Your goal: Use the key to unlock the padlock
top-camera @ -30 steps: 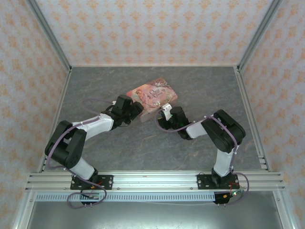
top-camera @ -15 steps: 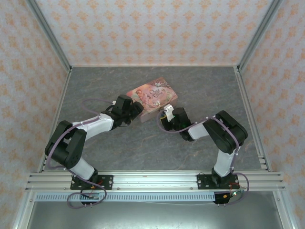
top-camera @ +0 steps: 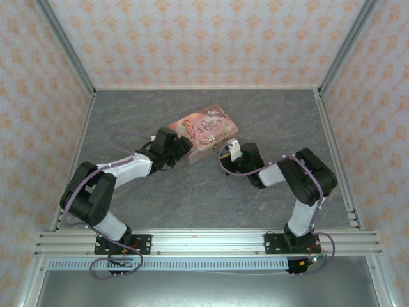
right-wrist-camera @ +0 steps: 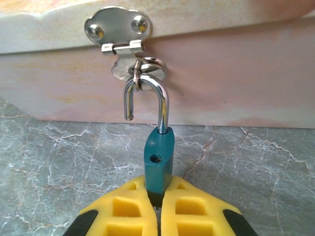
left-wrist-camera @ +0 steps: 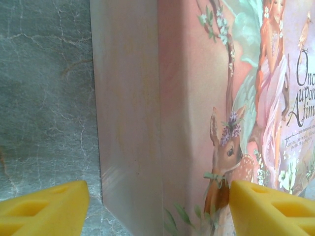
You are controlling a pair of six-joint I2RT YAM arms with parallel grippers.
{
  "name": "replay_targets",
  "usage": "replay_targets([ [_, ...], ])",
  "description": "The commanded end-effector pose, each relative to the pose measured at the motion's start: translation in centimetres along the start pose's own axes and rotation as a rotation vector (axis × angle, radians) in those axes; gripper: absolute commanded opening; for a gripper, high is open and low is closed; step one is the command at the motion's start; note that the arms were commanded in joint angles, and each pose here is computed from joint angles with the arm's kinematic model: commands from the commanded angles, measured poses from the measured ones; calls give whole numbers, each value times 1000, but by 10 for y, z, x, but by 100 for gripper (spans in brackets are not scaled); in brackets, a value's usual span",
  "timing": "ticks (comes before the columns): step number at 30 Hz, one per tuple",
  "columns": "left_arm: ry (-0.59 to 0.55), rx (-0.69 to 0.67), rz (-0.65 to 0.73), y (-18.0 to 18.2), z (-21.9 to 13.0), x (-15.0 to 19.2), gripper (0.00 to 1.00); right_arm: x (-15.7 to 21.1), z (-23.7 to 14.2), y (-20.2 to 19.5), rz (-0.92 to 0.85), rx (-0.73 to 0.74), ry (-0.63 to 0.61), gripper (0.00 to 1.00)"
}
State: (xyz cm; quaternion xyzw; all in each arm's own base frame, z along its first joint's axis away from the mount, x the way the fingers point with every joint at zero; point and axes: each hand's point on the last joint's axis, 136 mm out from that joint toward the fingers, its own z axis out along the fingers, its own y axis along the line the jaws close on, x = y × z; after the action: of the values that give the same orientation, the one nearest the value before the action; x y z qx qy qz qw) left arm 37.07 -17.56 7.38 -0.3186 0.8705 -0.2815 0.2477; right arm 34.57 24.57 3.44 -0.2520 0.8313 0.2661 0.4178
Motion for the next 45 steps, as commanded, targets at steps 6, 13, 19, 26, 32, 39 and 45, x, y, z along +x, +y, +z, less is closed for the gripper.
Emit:
replay_targets([
  [6,96,-234,20,72,2,35,74,-33,-9,5,165,-123,-144,0],
  [13,105,-217,1,74,2,42,74,-39,3,4,350,-170,-186,0],
  [19,116,-216,3,74,2,48,74,-43,4,2,416,-171,-222,0],
  [26,115,-229,-8,82,2,52,74,-59,7,-5,571,-187,-299,0],
  [32,116,-245,-9,90,1,55,74,-71,9,-10,625,-181,-322,0],
  [39,117,-252,-7,93,1,56,74,-69,14,-15,632,-154,-309,0],
  [45,119,-253,-4,93,0,57,74,-65,18,-17,631,-143,-299,0],
])
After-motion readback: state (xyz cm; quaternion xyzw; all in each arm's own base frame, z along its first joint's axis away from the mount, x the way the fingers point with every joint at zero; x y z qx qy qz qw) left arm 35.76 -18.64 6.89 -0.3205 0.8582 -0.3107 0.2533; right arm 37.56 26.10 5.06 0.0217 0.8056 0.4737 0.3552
